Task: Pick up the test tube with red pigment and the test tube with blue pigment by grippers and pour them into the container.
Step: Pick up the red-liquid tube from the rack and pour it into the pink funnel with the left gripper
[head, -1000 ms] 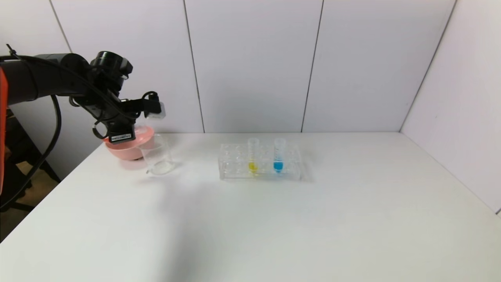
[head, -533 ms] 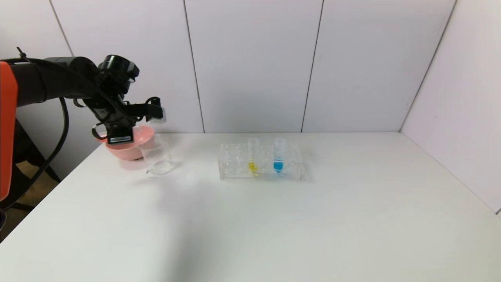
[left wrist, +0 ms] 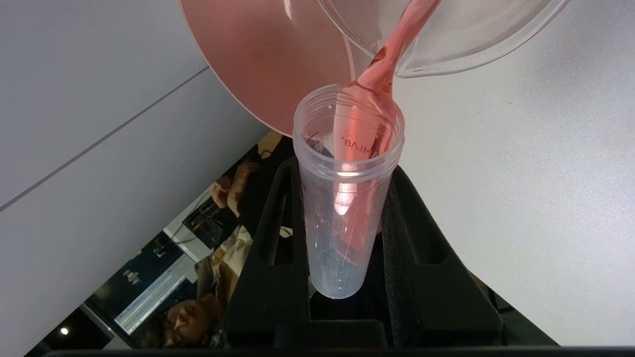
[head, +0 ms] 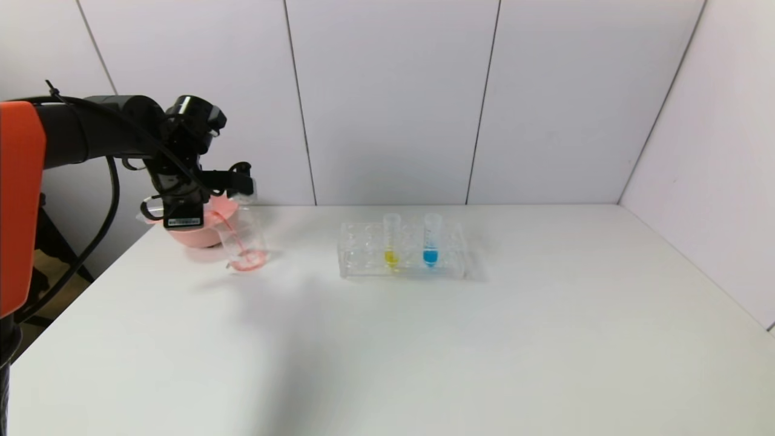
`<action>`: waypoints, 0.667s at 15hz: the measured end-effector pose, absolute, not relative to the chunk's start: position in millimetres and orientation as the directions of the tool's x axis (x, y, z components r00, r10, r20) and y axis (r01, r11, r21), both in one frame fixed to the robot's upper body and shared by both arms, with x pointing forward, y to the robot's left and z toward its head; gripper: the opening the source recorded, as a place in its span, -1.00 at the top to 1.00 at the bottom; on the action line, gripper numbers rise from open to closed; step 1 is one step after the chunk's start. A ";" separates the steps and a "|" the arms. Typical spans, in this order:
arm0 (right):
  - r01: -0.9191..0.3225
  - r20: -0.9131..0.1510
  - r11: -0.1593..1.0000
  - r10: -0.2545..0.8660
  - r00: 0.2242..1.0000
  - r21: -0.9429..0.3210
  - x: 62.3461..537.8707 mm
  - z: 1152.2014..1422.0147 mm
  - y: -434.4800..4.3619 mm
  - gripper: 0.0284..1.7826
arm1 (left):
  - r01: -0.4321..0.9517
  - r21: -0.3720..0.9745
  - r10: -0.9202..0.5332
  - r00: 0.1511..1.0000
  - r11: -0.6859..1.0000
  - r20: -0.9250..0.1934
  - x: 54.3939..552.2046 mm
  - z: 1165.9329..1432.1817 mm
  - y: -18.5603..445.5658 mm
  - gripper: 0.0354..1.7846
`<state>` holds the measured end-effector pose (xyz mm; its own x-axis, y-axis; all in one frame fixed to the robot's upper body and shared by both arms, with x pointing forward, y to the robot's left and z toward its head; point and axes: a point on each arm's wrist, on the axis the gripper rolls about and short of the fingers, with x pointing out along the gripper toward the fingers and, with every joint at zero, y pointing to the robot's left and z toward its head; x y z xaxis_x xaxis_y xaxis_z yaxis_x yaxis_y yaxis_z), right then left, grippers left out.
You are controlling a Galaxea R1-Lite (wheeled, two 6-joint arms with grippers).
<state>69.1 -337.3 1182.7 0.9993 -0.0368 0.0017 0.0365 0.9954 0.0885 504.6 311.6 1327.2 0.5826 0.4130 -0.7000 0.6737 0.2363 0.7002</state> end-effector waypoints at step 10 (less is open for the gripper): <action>0.037 0.002 0.995 -0.037 0.999 0.088 69.1 1182.7 -337.3 -0.99 | 0.668 0.731 0.501 0.588 0.142 -0.635 500.3 1329.3 279.6 0.54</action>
<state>69.1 -337.3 1182.7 0.9993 -0.0368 0.0017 0.0365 0.9954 0.0885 500.3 279.6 1329.3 0.5885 0.5006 -0.6349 0.6677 0.1419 0.7308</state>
